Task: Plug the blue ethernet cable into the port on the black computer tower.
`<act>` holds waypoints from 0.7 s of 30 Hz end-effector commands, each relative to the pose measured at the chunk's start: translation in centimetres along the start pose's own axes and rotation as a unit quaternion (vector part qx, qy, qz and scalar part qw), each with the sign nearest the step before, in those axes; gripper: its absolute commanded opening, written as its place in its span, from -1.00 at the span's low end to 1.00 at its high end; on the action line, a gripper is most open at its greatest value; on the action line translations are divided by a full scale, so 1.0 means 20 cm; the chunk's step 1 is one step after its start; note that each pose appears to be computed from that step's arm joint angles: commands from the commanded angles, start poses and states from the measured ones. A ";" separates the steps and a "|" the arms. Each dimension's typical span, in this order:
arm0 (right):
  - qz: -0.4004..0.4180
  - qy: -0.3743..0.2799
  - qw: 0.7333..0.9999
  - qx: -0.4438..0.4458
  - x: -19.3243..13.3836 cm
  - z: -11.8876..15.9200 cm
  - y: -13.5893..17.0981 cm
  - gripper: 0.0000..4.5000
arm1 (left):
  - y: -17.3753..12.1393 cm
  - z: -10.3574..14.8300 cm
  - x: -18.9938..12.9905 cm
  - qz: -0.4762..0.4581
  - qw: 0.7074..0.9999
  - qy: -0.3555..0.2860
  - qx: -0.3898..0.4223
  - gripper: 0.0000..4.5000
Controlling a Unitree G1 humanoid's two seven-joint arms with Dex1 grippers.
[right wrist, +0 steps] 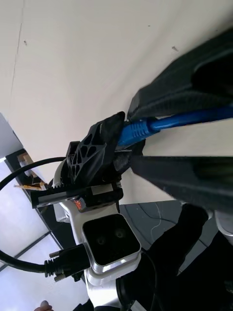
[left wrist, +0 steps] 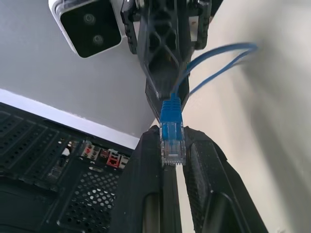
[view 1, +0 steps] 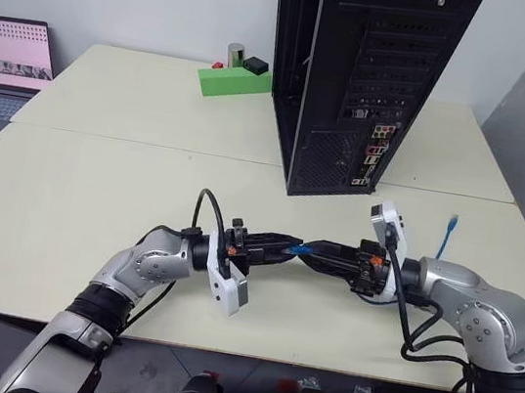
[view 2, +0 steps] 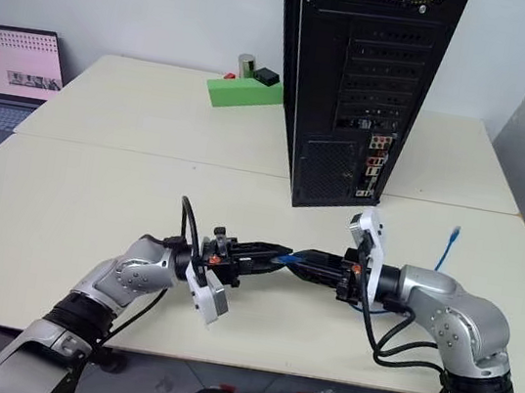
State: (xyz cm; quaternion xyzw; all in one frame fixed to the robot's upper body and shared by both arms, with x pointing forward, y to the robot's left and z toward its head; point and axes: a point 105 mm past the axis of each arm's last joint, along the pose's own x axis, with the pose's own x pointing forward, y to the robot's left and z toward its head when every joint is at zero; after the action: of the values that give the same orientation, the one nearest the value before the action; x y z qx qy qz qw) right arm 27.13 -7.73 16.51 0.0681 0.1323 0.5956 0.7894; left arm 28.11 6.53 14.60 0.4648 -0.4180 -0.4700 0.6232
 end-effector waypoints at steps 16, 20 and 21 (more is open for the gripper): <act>0.025 0.012 1.000 -0.005 -0.02 0.07 -0.01 -1.00 | 0.03 -0.06 -0.01 0.007 0.999 0.032 -0.018 -0.20; -0.010 0.011 1.000 -0.026 -0.06 0.08 -0.05 -1.00 | 0.01 -0.16 -0.04 0.025 0.988 0.091 -0.122 0.11; -0.025 0.011 0.999 -0.036 -0.07 0.09 -0.07 -1.00 | 0.01 -0.17 -0.04 0.032 0.984 0.099 -0.146 0.21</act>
State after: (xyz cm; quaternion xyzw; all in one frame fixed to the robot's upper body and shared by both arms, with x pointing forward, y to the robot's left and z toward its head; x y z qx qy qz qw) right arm 28.03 -8.73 16.80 0.0572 0.1530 0.5947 0.7872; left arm 30.66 7.75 13.65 0.4398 -0.3219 -0.4596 0.7012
